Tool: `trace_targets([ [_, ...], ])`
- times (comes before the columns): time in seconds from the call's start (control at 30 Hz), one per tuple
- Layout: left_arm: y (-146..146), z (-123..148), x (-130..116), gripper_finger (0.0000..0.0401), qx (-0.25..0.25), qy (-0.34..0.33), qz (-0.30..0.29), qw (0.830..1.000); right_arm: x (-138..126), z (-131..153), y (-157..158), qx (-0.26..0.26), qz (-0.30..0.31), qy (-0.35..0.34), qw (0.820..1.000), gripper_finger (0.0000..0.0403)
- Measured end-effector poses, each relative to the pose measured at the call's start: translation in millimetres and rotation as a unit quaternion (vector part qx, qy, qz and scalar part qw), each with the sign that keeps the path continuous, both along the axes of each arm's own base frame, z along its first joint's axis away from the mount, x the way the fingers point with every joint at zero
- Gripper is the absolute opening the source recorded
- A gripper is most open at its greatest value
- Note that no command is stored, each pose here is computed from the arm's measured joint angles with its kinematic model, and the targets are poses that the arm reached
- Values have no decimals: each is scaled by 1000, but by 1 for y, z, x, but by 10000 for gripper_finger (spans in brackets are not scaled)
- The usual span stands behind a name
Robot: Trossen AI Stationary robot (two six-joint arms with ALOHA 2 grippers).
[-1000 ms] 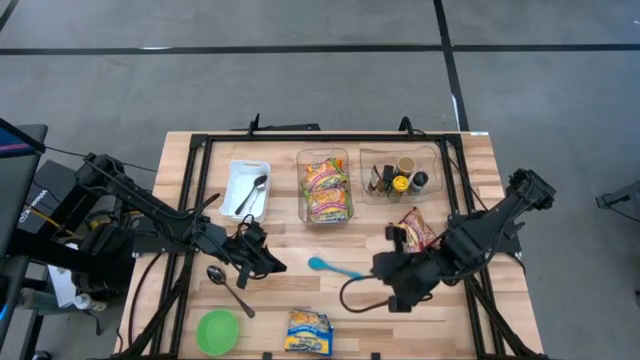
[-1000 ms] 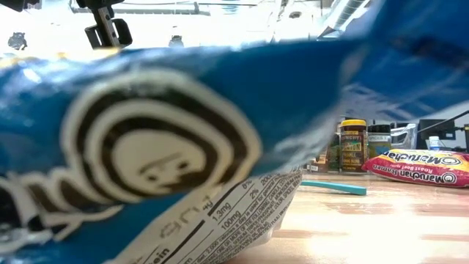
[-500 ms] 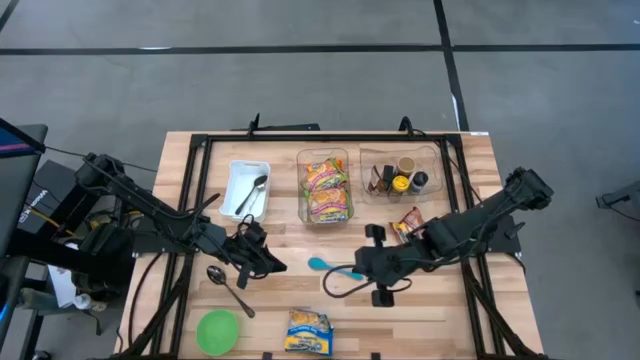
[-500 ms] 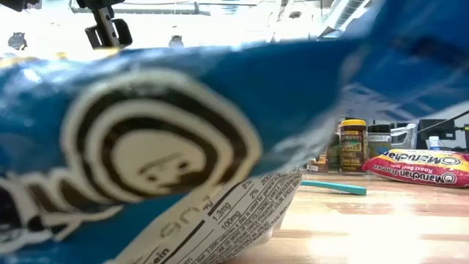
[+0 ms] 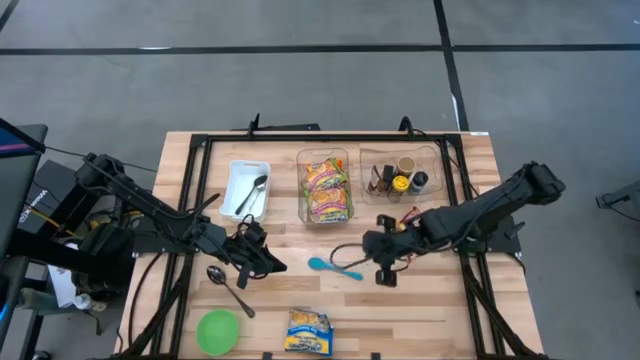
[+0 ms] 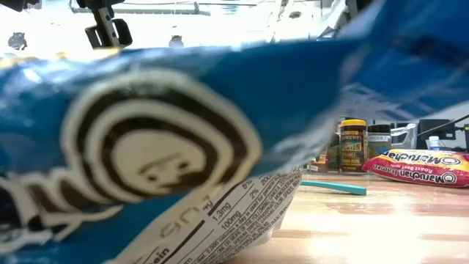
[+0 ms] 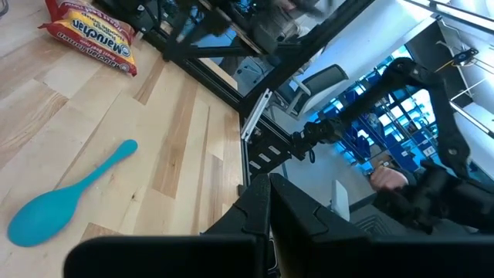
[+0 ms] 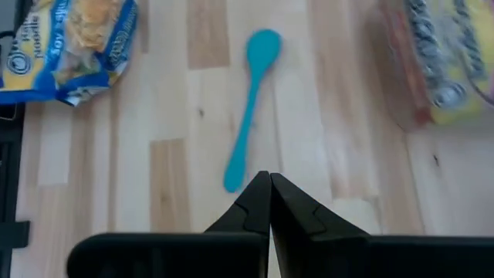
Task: Pick & Place Food Item
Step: Put the red noodle pack into the left transparent bin
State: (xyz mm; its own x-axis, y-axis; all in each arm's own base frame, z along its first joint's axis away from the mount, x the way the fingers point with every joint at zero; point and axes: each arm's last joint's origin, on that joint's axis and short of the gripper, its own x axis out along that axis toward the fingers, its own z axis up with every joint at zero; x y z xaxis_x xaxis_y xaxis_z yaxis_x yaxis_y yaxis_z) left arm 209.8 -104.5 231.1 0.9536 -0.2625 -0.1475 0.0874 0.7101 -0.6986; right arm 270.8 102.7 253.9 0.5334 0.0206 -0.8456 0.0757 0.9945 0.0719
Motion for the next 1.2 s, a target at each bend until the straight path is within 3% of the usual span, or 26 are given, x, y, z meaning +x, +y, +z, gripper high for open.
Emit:
trace_targets([
  [0.33,0,0,0,0,0,0,0,1000,-60,-8,-39,67,-125,-17,990,0],
  [0.53,0,0,0,0,0,0,-1,1000,-81,-16,-52,125,-263,18,956,0],
  [0.77,0,0,0,0,0,0,-2,1000,-95,-27,-62,116,-379,110,911,0],
  [0.97,0,0,0,0,0,0,-2,1000,-96,-29,-65,117,-400,120,901,0],
  [1.2,0,0,0,0,0,0,-1,1000,-88,-26,-62,127,-357,87,922,0],
])
